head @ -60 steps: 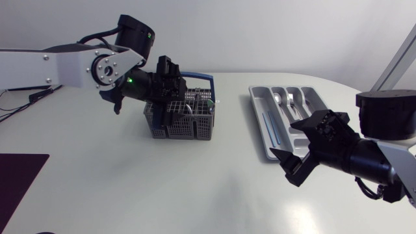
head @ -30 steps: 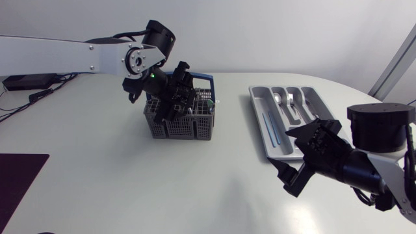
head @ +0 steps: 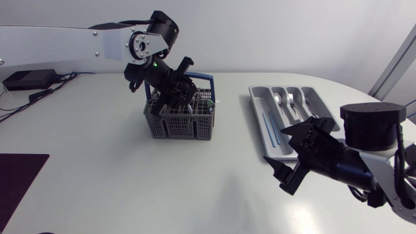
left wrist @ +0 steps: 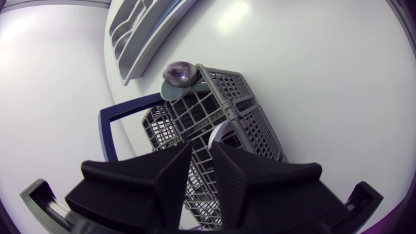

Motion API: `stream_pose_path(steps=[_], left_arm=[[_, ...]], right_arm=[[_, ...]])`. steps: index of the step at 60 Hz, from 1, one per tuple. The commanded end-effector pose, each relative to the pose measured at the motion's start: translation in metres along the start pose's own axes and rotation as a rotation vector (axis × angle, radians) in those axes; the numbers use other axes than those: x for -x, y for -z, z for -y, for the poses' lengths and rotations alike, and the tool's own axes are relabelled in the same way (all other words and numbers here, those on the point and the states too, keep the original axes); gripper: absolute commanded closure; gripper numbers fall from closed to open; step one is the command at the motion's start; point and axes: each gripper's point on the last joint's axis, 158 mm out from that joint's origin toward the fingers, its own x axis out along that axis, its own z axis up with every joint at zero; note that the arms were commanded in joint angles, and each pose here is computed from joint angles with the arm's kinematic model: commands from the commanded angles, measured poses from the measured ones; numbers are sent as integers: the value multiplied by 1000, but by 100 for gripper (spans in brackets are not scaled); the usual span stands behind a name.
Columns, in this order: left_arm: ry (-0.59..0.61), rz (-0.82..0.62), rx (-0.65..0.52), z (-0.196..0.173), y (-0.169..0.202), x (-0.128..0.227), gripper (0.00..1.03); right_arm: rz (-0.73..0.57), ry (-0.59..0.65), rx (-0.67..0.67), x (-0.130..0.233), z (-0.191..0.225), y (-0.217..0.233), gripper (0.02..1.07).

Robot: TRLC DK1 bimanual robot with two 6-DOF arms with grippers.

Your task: Unload the cutlery basket into the drawer organizer.

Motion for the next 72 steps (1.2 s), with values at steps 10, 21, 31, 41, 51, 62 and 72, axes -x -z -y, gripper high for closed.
stream_pose_path(steps=[10,21,31,41,51,62,72], left_arm=[[49,2,-37,15,3,-13,87],[71,10,-41,23,1,-18,88],[92,13,-37,32,1,-22,88],[112,18,-33,41,0,-26,88],[129,23,-29,46,-2,-33,89],[119,23,-13,41,0,-34,92],[117,29,6,40,2,-36,94]], right_arm=[[8,-12,33,-4,-4,-6,7],[18,-8,28,-3,-2,-10,7],[103,-17,0,-1,-2,-34,7],[155,-101,-84,-8,-8,-56,7],[164,-177,-154,-16,-15,-67,7],[141,-267,-227,-26,-21,-65,7],[127,-274,-230,-30,-22,-61,7]])
